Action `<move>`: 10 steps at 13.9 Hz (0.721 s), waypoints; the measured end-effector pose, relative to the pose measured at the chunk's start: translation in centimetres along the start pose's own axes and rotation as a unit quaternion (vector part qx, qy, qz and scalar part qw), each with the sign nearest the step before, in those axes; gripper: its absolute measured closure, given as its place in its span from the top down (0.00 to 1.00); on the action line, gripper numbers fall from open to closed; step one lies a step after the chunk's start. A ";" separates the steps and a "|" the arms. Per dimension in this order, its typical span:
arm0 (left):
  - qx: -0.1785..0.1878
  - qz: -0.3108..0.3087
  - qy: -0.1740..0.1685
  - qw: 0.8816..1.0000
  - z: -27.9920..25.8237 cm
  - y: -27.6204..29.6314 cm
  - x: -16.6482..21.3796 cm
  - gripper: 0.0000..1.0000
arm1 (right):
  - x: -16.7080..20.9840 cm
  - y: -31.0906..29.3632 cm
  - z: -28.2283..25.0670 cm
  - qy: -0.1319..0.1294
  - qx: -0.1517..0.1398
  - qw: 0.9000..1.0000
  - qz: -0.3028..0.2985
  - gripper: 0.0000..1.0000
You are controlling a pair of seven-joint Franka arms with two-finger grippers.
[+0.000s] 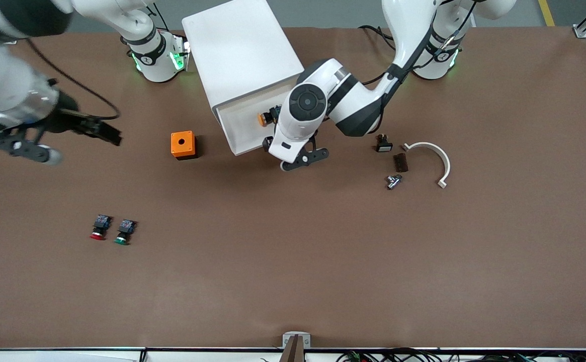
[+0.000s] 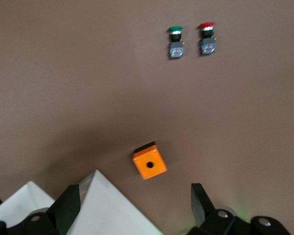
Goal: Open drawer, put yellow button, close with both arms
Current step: 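Push the drawer closed with the left gripper while the right gripper withdraws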
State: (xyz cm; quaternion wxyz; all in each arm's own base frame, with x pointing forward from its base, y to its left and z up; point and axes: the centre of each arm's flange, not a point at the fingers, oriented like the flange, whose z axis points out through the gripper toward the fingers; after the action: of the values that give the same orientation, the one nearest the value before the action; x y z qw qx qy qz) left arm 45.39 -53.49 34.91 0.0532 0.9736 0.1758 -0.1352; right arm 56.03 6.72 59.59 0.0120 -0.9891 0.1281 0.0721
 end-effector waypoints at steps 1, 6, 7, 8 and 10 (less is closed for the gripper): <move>0.003 -0.006 -0.001 1.000 0.4 0.3 -0.9 1.00 | 1.1 3.1 -0.2 0.000 0.004 1.000 -0.018 1.00; 0.020 -0.026 -0.005 0.999 2.7 1.8 -6.2 1.00 | 3.0 11.0 -1.5 0.012 0.013 0.999 -0.026 1.00; 0.024 -0.033 -0.006 0.999 3.3 2.1 -7.3 1.00 | 3.1 11.1 -1.4 0.012 0.006 1.000 -0.027 1.00; 0.028 -0.040 -0.006 0.999 3.7 2.3 -8.3 1.00 | 3.1 11.1 -1.3 0.012 -0.005 0.999 -0.032 1.00; 0.031 -0.049 -0.007 0.998 4.2 2.5 -9.6 1.00 | 3.4 11.1 -0.8 0.009 -0.015 0.998 -0.063 1.00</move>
State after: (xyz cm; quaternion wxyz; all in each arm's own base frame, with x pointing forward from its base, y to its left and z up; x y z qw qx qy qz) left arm 36.61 -59.58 33.75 0.0175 0.9640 0.2189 -0.1501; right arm 56.60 -4.94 59.86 0.0003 -0.9958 0.0650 0.0646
